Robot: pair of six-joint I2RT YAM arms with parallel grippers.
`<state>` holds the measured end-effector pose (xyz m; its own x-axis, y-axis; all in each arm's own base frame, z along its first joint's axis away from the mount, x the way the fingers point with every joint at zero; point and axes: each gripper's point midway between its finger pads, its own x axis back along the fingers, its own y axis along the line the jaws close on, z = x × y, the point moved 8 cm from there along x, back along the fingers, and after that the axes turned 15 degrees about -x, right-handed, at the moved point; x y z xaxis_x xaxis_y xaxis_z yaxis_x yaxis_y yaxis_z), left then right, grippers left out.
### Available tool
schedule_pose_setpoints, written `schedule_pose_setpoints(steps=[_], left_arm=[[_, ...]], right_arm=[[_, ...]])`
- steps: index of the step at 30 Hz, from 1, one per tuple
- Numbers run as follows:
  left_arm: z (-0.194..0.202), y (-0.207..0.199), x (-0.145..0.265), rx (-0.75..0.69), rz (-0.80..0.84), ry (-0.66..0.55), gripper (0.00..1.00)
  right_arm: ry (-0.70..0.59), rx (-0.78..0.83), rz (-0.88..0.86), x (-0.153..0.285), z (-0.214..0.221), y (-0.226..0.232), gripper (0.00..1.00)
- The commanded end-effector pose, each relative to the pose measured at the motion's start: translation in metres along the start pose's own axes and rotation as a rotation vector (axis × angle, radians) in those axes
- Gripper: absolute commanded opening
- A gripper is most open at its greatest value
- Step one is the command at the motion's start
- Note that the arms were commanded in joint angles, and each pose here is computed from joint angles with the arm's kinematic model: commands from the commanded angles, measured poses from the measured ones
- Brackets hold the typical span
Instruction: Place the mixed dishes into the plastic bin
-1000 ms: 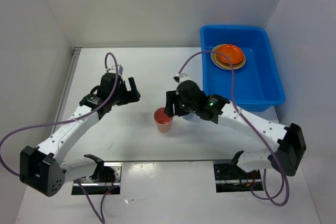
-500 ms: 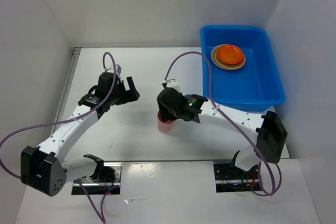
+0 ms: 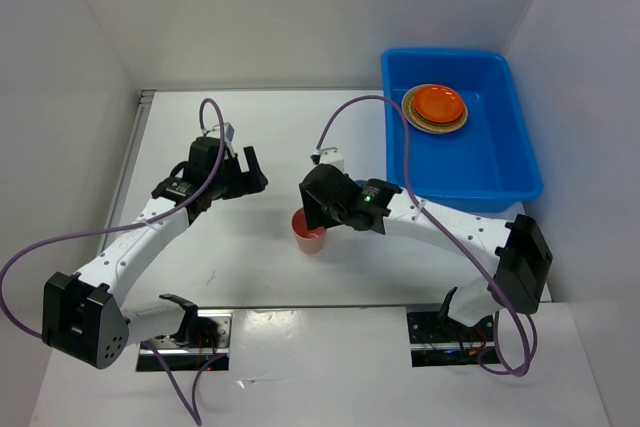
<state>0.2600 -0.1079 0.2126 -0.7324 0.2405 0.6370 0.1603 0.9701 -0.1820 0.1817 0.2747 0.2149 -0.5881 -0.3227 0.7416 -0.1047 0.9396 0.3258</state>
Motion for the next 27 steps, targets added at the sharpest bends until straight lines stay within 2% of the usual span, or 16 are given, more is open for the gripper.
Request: schedule_pose_setpoints(steps=[1, 6, 11, 13, 16, 17, 19, 20, 21, 23, 27], left_arm=[[-0.002, 0.000, -0.002, -0.010, 0.017, -0.023, 0.99], [-0.002, 0.000, -0.002, -0.020, 0.017, -0.023, 0.99], [-0.004, -0.001, 0.002, -0.020, 0.030, -0.039, 0.99], [-0.004, -0.001, 0.005, -0.020, 0.030, -0.039, 0.99], [-0.004, -0.001, 0.005, -0.020, 0.030, -0.039, 0.99], [-0.004, -0.001, 0.005, -0.020, 0.030, -0.039, 0.99], [-0.004, -0.001, 0.005, -0.020, 0.030, -0.039, 0.99], [-0.004, -0.001, 0.005, -0.020, 0.030, -0.039, 0.99], [-0.004, -0.001, 0.005, -0.020, 0.030, -0.039, 0.99], [-0.004, -0.001, 0.005, -0.020, 0.030, -0.039, 0.99], [-0.005, -0.001, 0.007, -0.020, 0.023, -0.050, 0.99]], right_arm=[[-0.070, -0.045, -0.007, 0.017, -0.012, 0.000, 0.69], [-0.044, -0.029, 0.027, -0.001, -0.002, -0.002, 0.65], [-0.019, -0.002, 0.099, -0.025, 0.006, -0.004, 0.51], [-0.031, 0.005, 0.126, -0.029, 0.005, -0.005, 0.50], [-0.024, 0.010, 0.135, -0.032, 0.007, -0.005, 0.42], [-0.022, 0.006, 0.147, -0.036, 0.006, -0.008, 0.30], [-0.027, 0.003, 0.140, -0.036, 0.006, -0.007, 0.16], [-0.035, -0.007, 0.139, -0.036, 0.001, -0.006, 0.03], [-0.043, -0.013, 0.128, -0.034, -0.003, -0.003, 0.00], [-0.082, -0.018, 0.131, -0.029, -0.014, -0.002, 0.00], [-0.222, -0.059, 0.031, 0.012, -0.057, 0.020, 0.00]])
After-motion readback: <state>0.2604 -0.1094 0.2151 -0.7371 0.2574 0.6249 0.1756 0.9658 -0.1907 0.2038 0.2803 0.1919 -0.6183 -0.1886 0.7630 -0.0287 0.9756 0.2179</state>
